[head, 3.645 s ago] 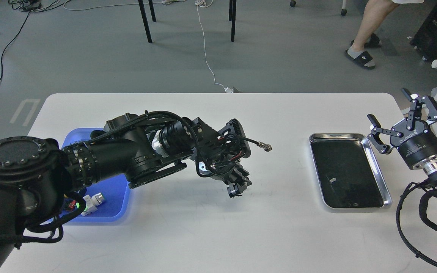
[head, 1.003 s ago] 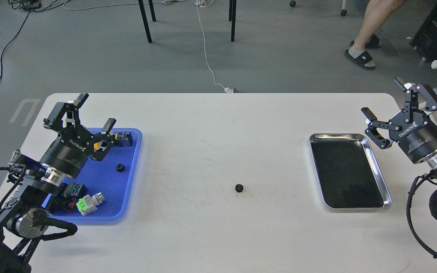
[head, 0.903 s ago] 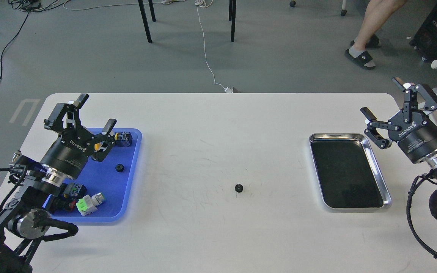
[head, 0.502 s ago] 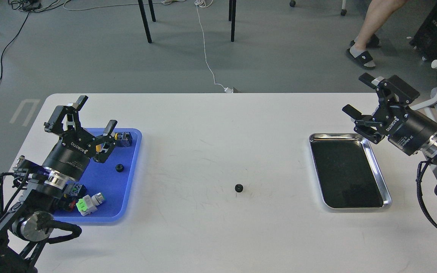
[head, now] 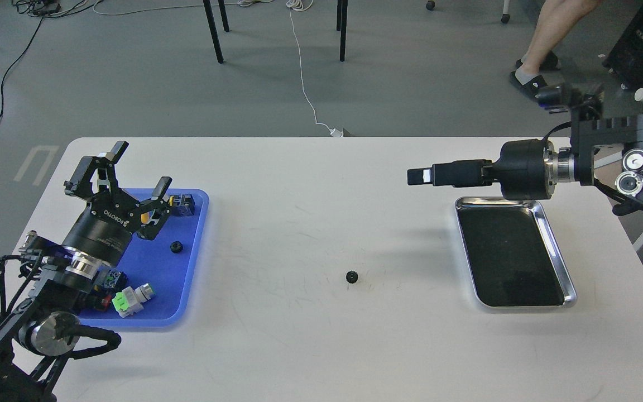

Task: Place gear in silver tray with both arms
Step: 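Reach the right gripper down to the black gear and grasp it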

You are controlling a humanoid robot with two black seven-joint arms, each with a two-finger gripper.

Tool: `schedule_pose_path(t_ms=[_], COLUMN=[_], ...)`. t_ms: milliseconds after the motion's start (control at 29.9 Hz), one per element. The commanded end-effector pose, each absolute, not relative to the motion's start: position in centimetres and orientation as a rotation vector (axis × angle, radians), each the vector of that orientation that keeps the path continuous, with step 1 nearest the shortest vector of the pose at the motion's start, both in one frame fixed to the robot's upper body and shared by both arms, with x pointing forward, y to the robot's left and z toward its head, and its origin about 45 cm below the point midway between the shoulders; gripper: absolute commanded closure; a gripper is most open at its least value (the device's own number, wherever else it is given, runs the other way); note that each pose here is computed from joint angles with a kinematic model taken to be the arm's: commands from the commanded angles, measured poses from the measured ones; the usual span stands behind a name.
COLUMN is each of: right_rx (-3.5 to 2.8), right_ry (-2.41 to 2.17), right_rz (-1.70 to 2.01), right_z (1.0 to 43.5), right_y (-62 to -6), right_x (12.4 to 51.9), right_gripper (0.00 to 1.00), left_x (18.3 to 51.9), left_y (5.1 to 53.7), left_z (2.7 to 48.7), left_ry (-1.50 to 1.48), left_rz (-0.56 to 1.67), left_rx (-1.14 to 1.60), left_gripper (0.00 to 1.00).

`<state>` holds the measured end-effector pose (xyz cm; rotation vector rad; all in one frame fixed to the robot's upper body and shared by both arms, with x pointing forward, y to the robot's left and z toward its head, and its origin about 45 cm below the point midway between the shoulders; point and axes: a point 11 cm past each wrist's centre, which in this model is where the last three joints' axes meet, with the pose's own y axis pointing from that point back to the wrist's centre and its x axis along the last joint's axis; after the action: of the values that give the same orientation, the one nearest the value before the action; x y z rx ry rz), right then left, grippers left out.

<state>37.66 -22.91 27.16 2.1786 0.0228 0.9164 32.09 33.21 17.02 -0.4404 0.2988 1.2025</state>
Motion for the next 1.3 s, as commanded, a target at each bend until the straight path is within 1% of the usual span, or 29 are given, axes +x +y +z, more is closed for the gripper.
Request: schedule_pose_path(t_ms=[0, 167, 435, 535, 870, 970, 1070, 1204, 1271], right_rx=[2.005, 1.833, 1.751, 1.721, 1.65, 1.637, 1.635, 1.636, 1.637], right_ry=[0.246, 0.473, 0.668, 0.714, 0.768, 0.765, 0.776, 0.783, 0.784], right_rz=[1.041, 1.171, 1.203, 1.199, 1.28, 1.289, 1.302, 1.308, 1.306], right_z=[25.8, 24.0, 20.6, 19.3, 16.2, 15.8, 15.6, 15.5, 15.4], right_y=[-20.8, -17.7, -12.7, -11.6, -9.9, -10.0, -9.5, -9.2, -9.1], right_x=[37.4, 36.9, 36.0, 35.8, 35.9, 36.1, 35.9, 35.8, 35.7], right_gripper=[0.01, 0.01, 0.01, 0.03, 0.16, 0.23, 0.26, 0.34, 0.35], left_x=[32.1, 32.1, 32.1, 31.9, 31.8, 31.8, 31.8, 31.8, 31.8], left_y=[33.1, 33.2, 33.4, 33.5, 33.7, 33.6, 33.6, 33.7, 33.6], left_z=[17.0, 17.0, 17.1, 16.9, 16.8, 16.8, 16.8, 16.8, 16.8], left_ry=[0.301, 0.3, 0.297, 0.3, 0.302, 0.303, 0.303, 0.302, 0.303], left_rz=[1.201, 1.203, 1.209, 1.211, 1.219, 1.218, 1.218, 1.219, 1.218], left_rx=[-0.441, -0.438, -0.442, -0.439, -0.439, -0.441, -0.441, -0.439, -0.441], left_gripper=[0.02, 0.02, 0.02, 0.02, 0.02, 0.02, 0.02, 0.02, 0.02])
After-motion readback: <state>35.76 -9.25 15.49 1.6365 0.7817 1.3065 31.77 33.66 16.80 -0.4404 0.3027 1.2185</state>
